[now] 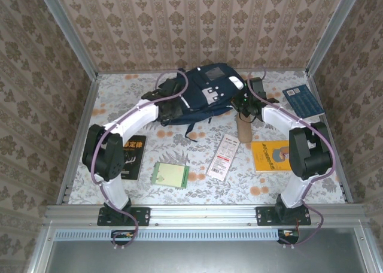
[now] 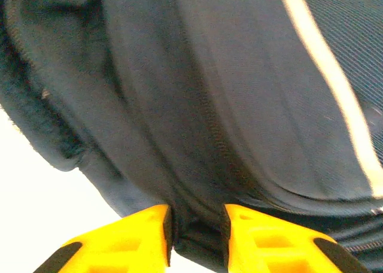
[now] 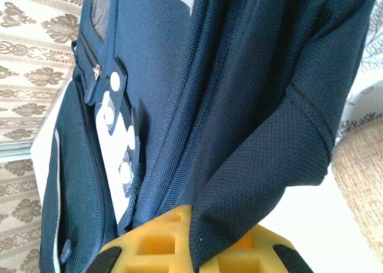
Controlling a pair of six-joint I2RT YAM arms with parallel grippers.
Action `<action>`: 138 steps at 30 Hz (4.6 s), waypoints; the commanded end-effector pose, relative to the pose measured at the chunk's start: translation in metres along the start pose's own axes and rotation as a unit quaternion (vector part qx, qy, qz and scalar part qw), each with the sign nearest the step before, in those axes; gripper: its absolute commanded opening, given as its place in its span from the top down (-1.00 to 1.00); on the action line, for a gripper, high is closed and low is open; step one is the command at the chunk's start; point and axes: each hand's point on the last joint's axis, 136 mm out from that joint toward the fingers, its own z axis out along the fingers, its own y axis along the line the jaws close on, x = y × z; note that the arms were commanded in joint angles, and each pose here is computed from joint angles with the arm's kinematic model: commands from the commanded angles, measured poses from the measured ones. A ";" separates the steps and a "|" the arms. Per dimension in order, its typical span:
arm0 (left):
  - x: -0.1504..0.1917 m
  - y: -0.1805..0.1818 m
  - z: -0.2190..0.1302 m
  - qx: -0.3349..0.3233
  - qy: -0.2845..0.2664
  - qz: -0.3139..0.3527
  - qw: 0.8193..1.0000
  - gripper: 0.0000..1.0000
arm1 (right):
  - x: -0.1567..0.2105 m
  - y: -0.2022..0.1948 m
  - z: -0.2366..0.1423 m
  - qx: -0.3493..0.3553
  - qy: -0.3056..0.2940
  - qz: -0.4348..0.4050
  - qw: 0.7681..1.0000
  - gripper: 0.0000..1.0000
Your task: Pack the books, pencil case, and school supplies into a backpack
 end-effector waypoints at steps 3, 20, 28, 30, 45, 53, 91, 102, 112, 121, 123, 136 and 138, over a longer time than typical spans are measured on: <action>0.014 -0.030 -0.040 0.016 -0.060 0.100 0.993 0.05 | 0.007 0.039 -0.029 -0.047 0.013 0.013 0.999 1.00; 0.062 -0.094 -0.048 0.084 -0.091 0.272 0.954 0.09 | 0.010 0.046 -0.021 -0.036 0.024 0.018 0.999 0.89; 0.089 -0.101 -0.041 0.076 -0.148 0.295 0.941 0.09 | 0.014 0.058 -0.029 -0.042 0.049 0.067 0.996 0.97; 0.087 -0.100 -0.039 0.066 -0.176 0.294 0.937 0.06 | 0.016 0.063 -0.032 -0.050 0.061 0.087 0.993 1.00; 0.060 -0.104 -0.036 0.070 -0.312 0.310 0.896 0.22 | 0.016 0.086 -0.057 -0.074 0.078 0.100 0.989 1.00; 0.046 -0.109 -0.033 0.093 -0.311 0.306 0.895 0.18 | 0.018 0.084 -0.058 -0.075 0.080 0.099 0.989 1.00; 0.036 -0.064 -0.047 0.105 -0.290 0.252 0.917 1.00 | 0.006 0.074 -0.051 -0.070 0.060 0.106 0.990 1.00; 0.053 -0.091 -0.021 0.141 -0.279 0.312 0.897 0.28 | 0.010 0.083 -0.053 -0.081 0.072 0.099 0.989 0.95; 0.054 -0.100 -0.012 0.091 -0.318 0.343 0.879 0.49 | 0.013 0.094 -0.057 -0.098 0.091 0.103 0.986 0.94; 0.058 -0.110 -0.030 0.076 -0.341 0.350 0.869 0.45 | 0.013 0.088 -0.052 -0.087 0.091 0.112 0.986 0.89; 0.053 -0.104 -0.033 0.067 -0.346 0.343 0.871 0.45 | 0.019 0.083 -0.045 -0.084 0.099 0.119 0.984 0.64; 0.044 -0.089 -0.008 0.072 -0.315 0.315 0.892 0.50 | 0.085 0.027 -0.010 -0.024 0.155 0.101 0.983 -0.08; 0.044 -0.089 -0.004 0.074 -0.311 0.313 0.894 0.50 | 0.095 0.021 -0.008 -0.013 0.159 0.095 0.983 -0.12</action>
